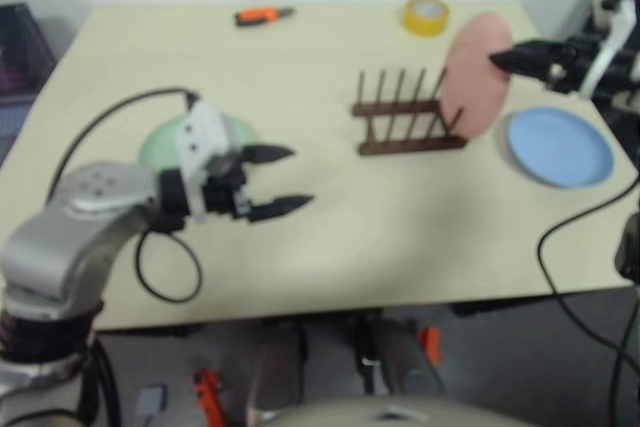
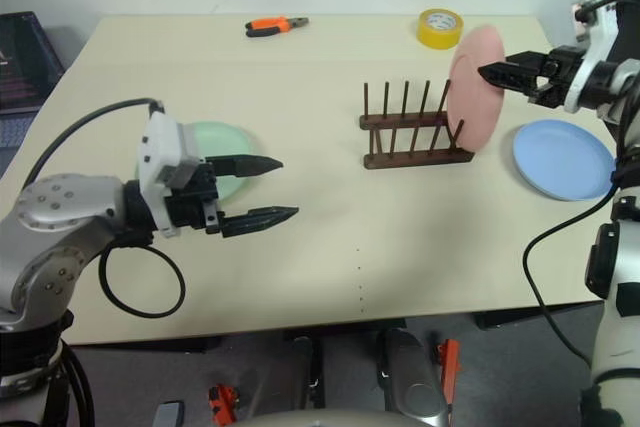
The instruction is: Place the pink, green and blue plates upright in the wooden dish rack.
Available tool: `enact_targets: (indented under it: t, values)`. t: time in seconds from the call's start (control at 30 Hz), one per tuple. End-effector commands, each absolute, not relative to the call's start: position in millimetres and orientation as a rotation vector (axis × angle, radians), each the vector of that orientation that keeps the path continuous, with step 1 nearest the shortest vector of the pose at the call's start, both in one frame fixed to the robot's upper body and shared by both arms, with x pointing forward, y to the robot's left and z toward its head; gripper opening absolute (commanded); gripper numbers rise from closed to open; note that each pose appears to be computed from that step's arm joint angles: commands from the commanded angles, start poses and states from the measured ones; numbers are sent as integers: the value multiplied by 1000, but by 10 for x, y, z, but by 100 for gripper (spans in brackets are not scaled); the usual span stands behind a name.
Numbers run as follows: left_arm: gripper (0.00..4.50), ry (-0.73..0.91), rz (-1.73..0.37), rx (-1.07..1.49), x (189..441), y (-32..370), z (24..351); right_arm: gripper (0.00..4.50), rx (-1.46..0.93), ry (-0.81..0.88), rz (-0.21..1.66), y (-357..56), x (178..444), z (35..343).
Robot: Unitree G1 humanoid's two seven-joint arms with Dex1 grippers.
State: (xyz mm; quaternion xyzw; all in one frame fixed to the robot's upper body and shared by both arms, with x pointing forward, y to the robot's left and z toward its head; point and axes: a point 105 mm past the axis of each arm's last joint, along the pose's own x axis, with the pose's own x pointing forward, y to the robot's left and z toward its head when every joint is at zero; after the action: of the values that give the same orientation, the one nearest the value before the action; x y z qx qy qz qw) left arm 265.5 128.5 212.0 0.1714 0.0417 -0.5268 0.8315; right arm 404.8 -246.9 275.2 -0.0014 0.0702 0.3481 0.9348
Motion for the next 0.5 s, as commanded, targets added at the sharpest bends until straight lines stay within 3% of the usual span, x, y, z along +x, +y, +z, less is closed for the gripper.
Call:
enact_targets:
  t: [0.03, 0.2, 0.33, 0.5]
  values:
    - [379, 47, -1036, 402, 2687, 1448, 2268, 447, -77, -19, 717, -2523, 3960, 3200]
    - [379, 32, -862, 397, 2839, 1772, 2401, 447, -178, -92, 705, -2525, 3868, 3432]
    - [379, 17, -641, 331, 2964, 2234, 2597, 447, -314, -159, 865, -2195, 3523, 3623]
    - [379, 63, -264, 239, 3187, 2965, 2626, 447, -424, -148, 1105, -1555, 3166, 3399]
